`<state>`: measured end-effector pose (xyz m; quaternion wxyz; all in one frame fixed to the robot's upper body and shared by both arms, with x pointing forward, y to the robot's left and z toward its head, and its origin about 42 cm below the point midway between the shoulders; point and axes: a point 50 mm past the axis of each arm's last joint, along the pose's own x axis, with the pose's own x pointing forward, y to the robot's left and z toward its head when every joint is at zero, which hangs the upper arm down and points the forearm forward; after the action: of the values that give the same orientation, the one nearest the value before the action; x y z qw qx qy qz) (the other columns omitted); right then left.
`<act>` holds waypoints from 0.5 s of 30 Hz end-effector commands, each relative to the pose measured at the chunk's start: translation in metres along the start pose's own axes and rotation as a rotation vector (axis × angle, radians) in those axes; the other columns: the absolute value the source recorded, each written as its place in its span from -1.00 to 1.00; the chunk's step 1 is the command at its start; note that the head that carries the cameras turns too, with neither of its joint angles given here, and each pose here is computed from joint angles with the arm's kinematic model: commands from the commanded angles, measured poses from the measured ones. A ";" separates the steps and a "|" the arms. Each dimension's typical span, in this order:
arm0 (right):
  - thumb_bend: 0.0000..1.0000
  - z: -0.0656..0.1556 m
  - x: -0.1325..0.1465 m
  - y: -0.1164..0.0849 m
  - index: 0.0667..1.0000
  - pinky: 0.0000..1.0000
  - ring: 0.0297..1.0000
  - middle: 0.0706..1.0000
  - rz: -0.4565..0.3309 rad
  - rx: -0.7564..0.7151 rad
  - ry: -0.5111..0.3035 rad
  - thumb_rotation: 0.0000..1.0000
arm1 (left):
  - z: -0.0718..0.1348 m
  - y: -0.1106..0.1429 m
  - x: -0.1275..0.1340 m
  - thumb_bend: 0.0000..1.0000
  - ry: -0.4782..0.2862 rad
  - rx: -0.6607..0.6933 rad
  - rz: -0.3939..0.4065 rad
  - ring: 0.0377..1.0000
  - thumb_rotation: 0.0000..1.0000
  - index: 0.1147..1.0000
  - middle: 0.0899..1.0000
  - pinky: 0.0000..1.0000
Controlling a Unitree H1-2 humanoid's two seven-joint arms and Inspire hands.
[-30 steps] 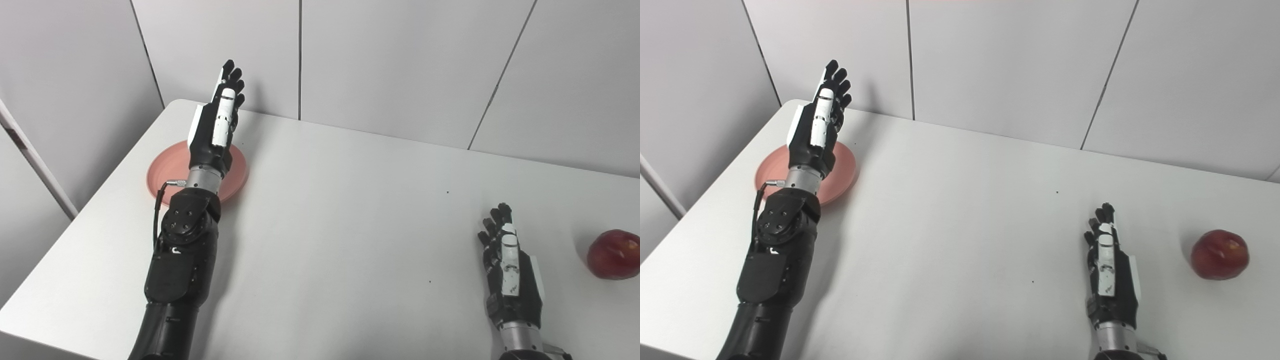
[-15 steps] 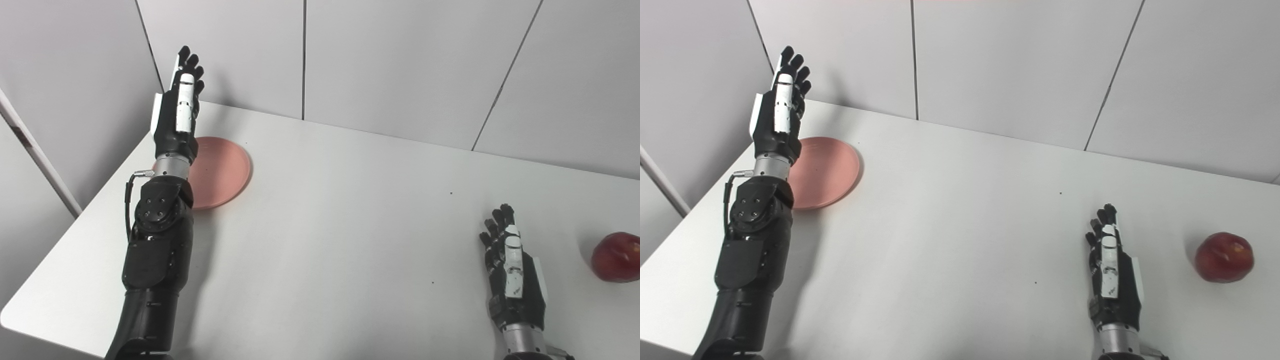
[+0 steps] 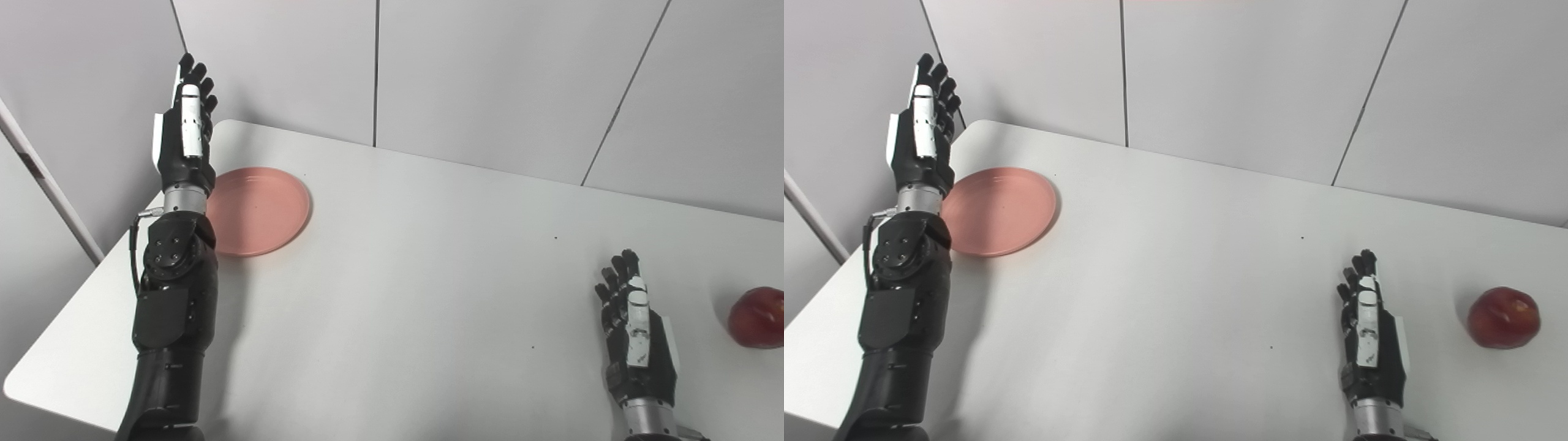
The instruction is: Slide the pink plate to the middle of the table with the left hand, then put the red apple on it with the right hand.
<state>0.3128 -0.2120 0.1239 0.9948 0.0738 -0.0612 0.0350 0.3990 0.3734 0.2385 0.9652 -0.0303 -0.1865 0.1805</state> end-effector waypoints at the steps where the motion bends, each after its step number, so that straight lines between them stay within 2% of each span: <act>1: -0.53 0.008 0.006 -0.001 1.00 1.00 1.00 1.00 0.017 -0.012 -0.067 1.00 | 0.021 0.006 0.016 -0.19 -0.071 -0.019 0.014 0.96 1.00 0.90 0.96 0.97; 15: -0.60 0.011 0.005 -0.002 1.00 1.00 1.00 1.00 0.016 -0.006 -0.072 1.00 | 0.002 0.043 0.020 -0.21 0.003 -0.011 0.058 0.96 1.00 0.88 0.95 0.98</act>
<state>0.3142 -0.2129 0.1244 0.9943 0.0762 -0.0655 0.0348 0.3983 0.4087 0.2165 0.9659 -0.0530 -0.1428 0.2091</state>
